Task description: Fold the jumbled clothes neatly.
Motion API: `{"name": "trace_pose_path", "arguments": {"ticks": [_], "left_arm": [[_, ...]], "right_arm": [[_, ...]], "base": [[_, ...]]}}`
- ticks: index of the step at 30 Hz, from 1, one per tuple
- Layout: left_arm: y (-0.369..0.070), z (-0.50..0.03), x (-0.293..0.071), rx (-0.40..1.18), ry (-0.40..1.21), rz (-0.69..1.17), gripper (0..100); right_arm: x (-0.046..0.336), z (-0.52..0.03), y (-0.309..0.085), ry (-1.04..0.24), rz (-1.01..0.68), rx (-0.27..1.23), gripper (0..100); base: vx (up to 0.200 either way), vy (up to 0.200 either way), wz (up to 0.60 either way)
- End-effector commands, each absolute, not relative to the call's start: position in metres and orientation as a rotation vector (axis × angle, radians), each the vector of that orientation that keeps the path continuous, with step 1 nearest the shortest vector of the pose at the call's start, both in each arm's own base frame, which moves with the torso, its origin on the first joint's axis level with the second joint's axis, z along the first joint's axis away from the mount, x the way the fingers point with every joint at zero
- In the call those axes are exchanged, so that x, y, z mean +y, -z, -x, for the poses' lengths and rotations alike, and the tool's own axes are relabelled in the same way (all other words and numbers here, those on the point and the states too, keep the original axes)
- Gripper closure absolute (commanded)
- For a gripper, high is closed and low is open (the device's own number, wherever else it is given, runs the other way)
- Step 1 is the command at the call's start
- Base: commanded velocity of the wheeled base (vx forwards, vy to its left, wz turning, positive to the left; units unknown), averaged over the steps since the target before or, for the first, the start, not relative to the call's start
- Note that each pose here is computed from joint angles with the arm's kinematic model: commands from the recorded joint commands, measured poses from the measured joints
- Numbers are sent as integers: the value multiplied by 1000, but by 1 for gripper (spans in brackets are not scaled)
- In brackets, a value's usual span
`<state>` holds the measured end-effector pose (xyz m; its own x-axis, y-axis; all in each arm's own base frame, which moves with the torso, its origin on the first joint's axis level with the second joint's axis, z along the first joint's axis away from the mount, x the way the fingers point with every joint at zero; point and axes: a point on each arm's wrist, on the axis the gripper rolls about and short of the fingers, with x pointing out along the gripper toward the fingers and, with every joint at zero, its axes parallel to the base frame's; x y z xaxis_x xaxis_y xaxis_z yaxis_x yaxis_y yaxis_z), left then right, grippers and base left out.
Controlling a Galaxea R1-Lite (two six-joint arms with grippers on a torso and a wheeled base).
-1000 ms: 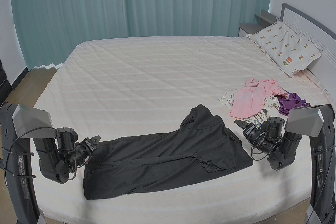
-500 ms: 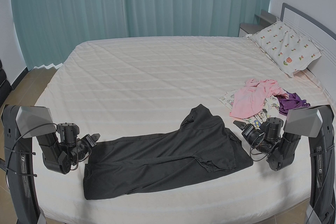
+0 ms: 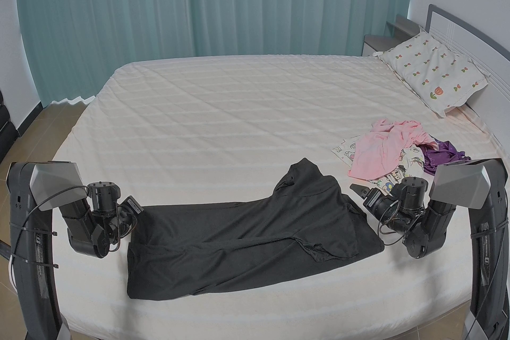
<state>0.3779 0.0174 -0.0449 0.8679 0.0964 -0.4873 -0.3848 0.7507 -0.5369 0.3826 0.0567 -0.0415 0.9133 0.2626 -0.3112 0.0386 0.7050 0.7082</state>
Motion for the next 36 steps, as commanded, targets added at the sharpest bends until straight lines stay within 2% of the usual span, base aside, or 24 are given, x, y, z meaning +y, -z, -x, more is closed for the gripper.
{"name": "trace_pose_path", "arguments": {"ticks": [1, 8, 17, 23, 24, 36], "left_arm": [[36, -389, 24, 375, -318, 751, 100], [33, -389, 28, 362, -327, 775, 100], [33, -384, 27, 368, -338, 827, 100], [34, -383, 27, 372, -342, 832, 100], [35, -382, 27, 377, -344, 832, 100], [37, -380, 25, 388, -346, 830, 100]], "right_arm": [[71, -393, 23, -181, -722, 382, 0], [93, -433, -6, -224, -597, 408, 0], [115, -473, -1, -275, -448, 473, 0], [119, -490, 16, -293, -425, 493, 0], [121, -497, 29, -292, -412, 506, 0], [129, -505, 47, -284, -414, 586, 0]], "base": [[0, 0, 0], [0, 0, 0], [0, 0, 0], [0, 0, 0], [0, 0, 0], [0, 0, 0]]}}
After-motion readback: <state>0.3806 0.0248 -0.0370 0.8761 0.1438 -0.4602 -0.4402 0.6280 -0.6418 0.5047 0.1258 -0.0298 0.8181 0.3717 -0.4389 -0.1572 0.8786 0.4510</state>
